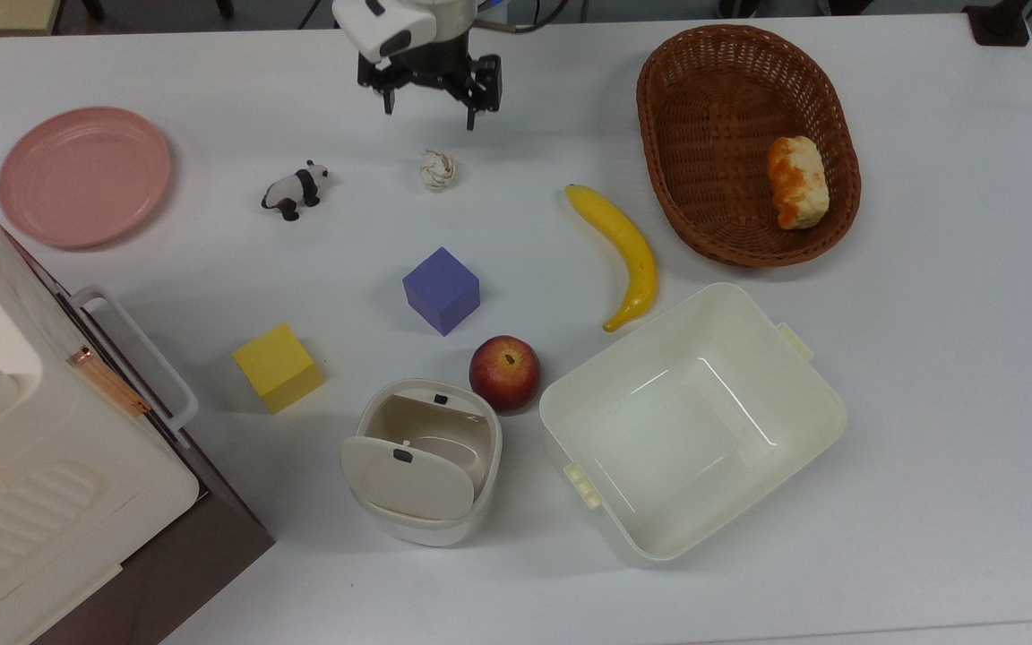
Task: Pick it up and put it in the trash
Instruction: 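Move the open gripper over the small white crumpled object and lower it, then close the gripper on the small white object and lift it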
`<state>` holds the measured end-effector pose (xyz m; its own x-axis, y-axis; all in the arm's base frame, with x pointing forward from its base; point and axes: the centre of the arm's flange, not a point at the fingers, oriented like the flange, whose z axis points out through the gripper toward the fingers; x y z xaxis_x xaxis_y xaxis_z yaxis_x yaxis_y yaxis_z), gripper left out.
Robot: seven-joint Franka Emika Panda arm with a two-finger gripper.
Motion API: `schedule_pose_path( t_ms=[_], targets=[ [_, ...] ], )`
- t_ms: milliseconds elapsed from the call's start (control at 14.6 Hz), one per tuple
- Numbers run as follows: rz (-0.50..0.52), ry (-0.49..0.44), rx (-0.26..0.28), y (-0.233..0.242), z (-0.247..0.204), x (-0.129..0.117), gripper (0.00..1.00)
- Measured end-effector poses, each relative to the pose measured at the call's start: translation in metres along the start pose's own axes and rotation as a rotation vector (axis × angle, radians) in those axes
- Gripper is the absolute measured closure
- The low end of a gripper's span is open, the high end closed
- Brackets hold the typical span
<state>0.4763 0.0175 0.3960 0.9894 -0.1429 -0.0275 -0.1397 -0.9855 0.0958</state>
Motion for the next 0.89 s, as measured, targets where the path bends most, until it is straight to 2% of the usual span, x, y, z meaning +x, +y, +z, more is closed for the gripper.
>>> schedule_pose_path(
  t_ms=[411,892],
  targets=[
    [-0.014,-0.015,-0.014,-0.001,0.044,0.016,0.0],
    [-0.047,-0.03,-0.048,-0.004,0.061,0.02,0.0]
  ],
)
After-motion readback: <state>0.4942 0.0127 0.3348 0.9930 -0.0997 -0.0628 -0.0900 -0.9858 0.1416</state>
